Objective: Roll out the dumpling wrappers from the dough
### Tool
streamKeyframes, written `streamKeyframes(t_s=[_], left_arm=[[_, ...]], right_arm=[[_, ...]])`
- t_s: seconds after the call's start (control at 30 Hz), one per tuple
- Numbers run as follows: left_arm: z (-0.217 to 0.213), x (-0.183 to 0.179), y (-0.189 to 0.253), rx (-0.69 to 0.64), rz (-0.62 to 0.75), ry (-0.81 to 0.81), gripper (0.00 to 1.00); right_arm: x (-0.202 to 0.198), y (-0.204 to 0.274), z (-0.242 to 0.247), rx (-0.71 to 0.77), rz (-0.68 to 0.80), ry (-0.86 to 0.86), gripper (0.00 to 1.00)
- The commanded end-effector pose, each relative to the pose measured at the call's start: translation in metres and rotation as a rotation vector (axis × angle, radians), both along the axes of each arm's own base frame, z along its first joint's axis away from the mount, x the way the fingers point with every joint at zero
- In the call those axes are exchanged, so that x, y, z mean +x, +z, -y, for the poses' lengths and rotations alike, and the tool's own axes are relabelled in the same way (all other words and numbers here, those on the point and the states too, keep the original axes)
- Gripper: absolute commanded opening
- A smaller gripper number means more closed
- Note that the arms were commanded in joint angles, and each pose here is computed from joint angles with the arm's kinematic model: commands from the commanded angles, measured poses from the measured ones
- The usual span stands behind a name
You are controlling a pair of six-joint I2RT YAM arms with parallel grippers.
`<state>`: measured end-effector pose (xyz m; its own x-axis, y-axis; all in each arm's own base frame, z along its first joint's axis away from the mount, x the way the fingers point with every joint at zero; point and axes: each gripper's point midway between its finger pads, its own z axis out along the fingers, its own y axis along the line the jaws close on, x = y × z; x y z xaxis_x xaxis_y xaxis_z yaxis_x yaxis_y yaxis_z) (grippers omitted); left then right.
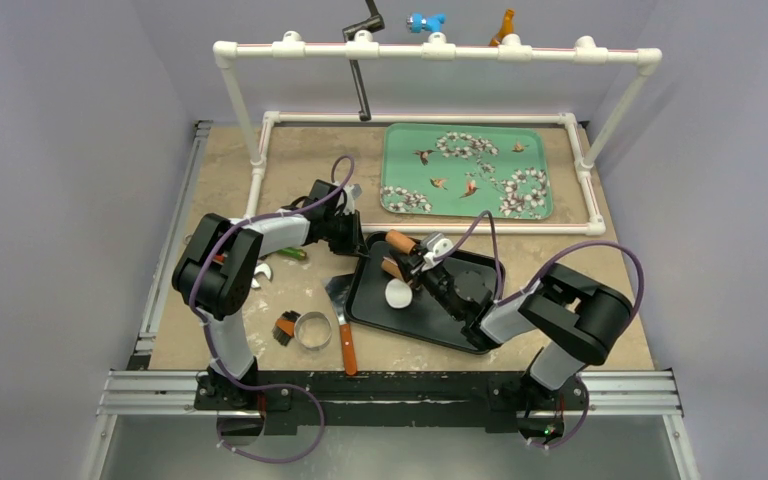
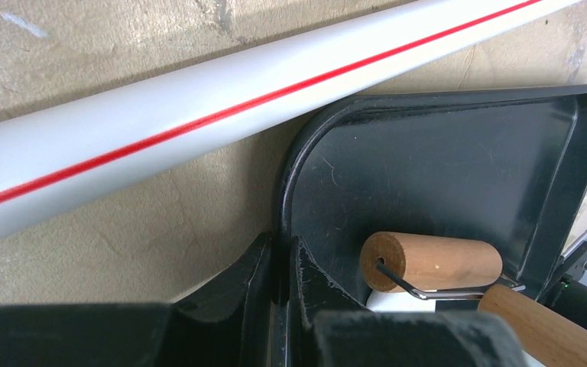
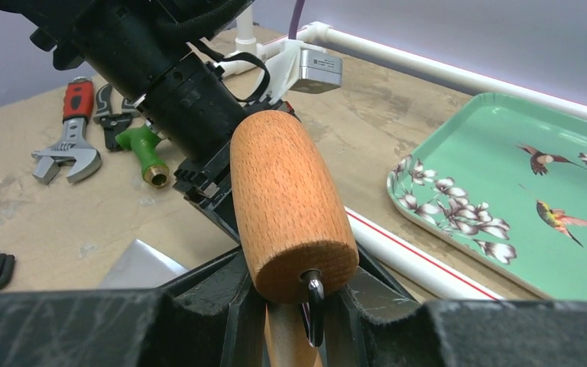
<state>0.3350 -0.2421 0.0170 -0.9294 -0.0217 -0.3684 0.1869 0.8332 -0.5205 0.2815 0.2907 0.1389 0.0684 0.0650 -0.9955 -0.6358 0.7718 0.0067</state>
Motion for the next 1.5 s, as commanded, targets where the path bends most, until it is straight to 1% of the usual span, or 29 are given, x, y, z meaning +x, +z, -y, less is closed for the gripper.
streamKeyframes(t_s=[0.0,0.13,0.23,0.33,0.43,0.5,0.63,0.7,0.8,0.87,0.93,1.07,1.13,1.23,1.37,1.47], left_arm=[[-0.038,-0.017,-0.049,0.181,-0.114,0.065,0.00],[-0.039,-0.017,-0.048,0.183,-0.112,0.067,0.00],[-0.039,-0.017,-0.050,0.183,-0.115,0.067,0.00],[-0.039,-0.018,-0.050,0.184,-0.121,0.066,0.00],[-0.039,-0.017,-0.050,0.184,-0.116,0.067,0.00],[-0.039,-0.017,-0.049,0.182,-0.113,0.068,0.00],[-0.039,-0.017,-0.049,0.179,-0.115,0.066,0.00],[-0.038,-0.017,-0.049,0.178,-0.117,0.065,0.00],[-0.038,-0.017,-0.049,0.178,-0.117,0.065,0.00],[-0.038,-0.018,-0.049,0.180,-0.117,0.065,0.00],[-0.039,-0.017,-0.049,0.181,-0.116,0.065,0.00],[-0.039,-0.017,-0.049,0.182,-0.115,0.065,0.00],[-0.039,-0.017,-0.049,0.180,-0.115,0.065,0.00],[-0.039,-0.017,-0.049,0.182,-0.117,0.065,0.00],[-0.039,-0.017,-0.049,0.184,-0.116,0.066,0.00],[-0.040,-0.017,-0.050,0.183,-0.117,0.067,0.00]], right_arm=[[-0.003,0.008,-0.001,0.073,0.003,-0.001,0.00],[-0.008,-0.016,0.008,0.032,-0.017,-0.036,0.00],[-0.006,-0.011,0.010,0.022,0.004,-0.053,0.00],[0.000,0.008,0.000,-0.024,0.045,-0.045,0.00],[-0.003,0.045,-0.004,0.015,0.117,-0.025,0.00],[-0.007,0.065,-0.009,0.035,0.138,0.009,0.00],[-0.023,0.085,-0.019,0.092,0.160,0.087,0.00],[-0.023,0.078,-0.021,0.098,0.136,0.088,0.00],[-0.022,0.054,-0.024,0.100,0.075,0.086,0.00],[-0.027,0.046,-0.027,0.137,0.057,0.097,0.00],[-0.023,0.032,-0.024,0.111,0.039,0.066,0.00],[-0.023,0.009,-0.010,0.077,0.024,0.021,0.00],[-0.021,-0.005,-0.001,0.024,0.021,-0.015,0.00],[-0.020,-0.020,0.010,-0.016,0.013,-0.052,0.00],[-0.018,-0.039,0.036,-0.065,-0.009,-0.146,0.00],[-0.021,-0.051,0.051,-0.060,-0.048,-0.191,0.00]])
